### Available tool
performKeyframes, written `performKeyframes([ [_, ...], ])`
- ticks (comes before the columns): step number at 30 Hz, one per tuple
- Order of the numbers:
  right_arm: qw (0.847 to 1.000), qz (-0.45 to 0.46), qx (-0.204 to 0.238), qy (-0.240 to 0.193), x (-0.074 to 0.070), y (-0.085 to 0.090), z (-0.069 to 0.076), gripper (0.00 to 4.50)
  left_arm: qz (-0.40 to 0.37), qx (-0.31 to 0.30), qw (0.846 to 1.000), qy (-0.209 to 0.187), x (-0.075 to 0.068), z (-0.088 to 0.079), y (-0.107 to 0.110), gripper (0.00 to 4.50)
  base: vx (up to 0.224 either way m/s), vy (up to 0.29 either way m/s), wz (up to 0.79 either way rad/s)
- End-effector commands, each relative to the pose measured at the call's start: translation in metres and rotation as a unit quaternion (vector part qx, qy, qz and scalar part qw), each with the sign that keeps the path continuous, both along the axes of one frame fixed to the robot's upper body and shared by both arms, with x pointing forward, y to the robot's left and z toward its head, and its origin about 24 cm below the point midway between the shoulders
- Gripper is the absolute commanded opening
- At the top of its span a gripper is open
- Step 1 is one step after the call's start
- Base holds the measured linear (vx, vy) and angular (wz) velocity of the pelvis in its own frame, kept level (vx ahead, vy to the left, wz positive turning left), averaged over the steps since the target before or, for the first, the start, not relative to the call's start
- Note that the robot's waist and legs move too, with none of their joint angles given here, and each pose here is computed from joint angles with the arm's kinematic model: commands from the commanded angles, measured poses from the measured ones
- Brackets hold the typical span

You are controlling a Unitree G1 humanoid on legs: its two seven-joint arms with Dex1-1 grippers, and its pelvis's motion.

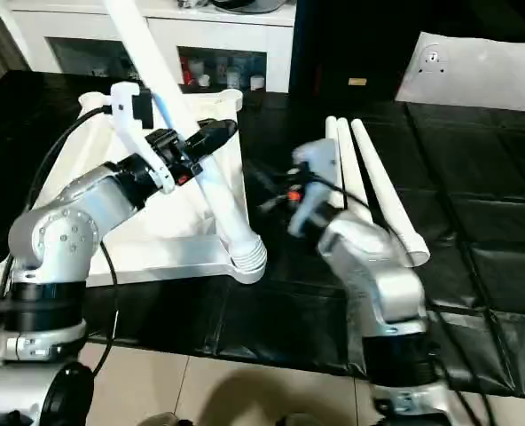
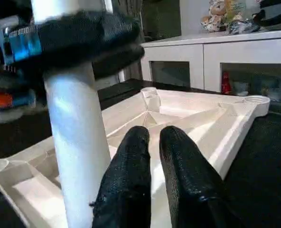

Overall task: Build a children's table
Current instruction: Insert table leg to table base

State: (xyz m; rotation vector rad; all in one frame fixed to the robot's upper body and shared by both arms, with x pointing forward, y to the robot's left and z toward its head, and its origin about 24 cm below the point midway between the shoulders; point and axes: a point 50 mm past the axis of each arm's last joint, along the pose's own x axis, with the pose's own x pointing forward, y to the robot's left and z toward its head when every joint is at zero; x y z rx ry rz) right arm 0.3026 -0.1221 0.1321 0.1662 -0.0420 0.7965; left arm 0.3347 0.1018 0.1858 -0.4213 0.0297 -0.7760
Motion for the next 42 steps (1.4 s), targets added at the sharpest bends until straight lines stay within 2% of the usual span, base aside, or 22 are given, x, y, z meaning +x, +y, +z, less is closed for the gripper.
performKeyframes([
  [1,1.000,0.009,0.001,-0.007,-0.002,-0.003,0.005,0.84,-0.011,0.000,1.000,0.001,0.001,0.003,-0.001,1.93,0.000,0.000,0.00],
  [5,1.000,0.007,-0.007,-0.006,-0.002,-0.006,0.004,1.22,-0.022,0.012,1.000,-0.008,0.001,0.004,-0.003,1.91,0.000,0.000,0.00],
  [8,1.000,0.006,-0.010,-0.007,-0.002,-0.007,0.003,1.42,-0.040,0.041,0.998,-0.035,-0.002,0.004,-0.006,1.70,0.000,0.000,0.00],
  [11,1.000,0.003,-0.008,-0.008,-0.002,-0.006,0.004,1.63,-0.058,0.061,0.995,-0.051,-0.006,0.003,-0.008,1.68,0.000,0.000,0.00],
  [14,1.000,0.003,-0.008,-0.008,-0.003,-0.005,0.003,2.04,-0.060,0.073,0.994,-0.060,-0.008,0.001,-0.008,1.64,0.000,0.000,0.00],
  [17,1.000,0.004,-0.008,-0.008,-0.003,-0.005,0.003,2.11,-0.060,0.078,0.993,-0.067,-0.007,0.000,-0.007,1.64,0.000,0.000,0.00],
  [20,1.000,0.005,-0.008,-0.007,-0.004,-0.005,0.003,2.46,-0.071,0.080,0.991,-0.084,-0.010,0.001,-0.007,1.64,0.000,0.000,0.00],
  [23,1.000,0.010,-0.009,-0.007,-0.005,-0.005,0.003,2.71,-0.078,0.057,0.992,-0.081,-0.011,0.004,-0.008,1.64,0.000,0.000,0.00],
  [27,1.000,0.030,-0.007,-0.003,-0.007,-0.005,0.005,2.98,-0.076,-0.020,0.996,-0.035,-0.006,0.014,-0.005,1.64,0.000,0.000,0.00],
  [31,0.999,0.036,-0.009,-0.003,-0.006,-0.004,0.006,3.33,-0.075,-0.047,0.996,-0.015,-0.001,0.016,-0.002,1.64,0.000,0.000,0.00],
  [33,0.999,0.037,-0.006,-0.005,-0.005,-0.005,0.008,3.61,-0.072,-0.037,0.997,-0.020,0.001,0.017,-0.001,1.64,0.000,0.000,0.00],
  [34,0.999,0.037,-0.006,-0.005,-0.005,-0.005,0.008,3.61,-0.072,-0.035,0.997,-0.020,0.001,0.017,-0.001,1.64,0.000,0.000,0.00],
  [39,0.998,0.063,0.025,-0.003,-0.005,-0.006,0.021,4.05,-0.087,0.004,0.996,-0.028,0.002,0.018,0.000,1.64,0.000,0.000,0.00],
  [42,0.994,0.109,0.001,0.010,-0.008,-0.005,0.023,4.28,-0.104,0.005,0.994,-0.035,0.004,0.025,-0.002,1.64,0.000,0.000,0.00],
])
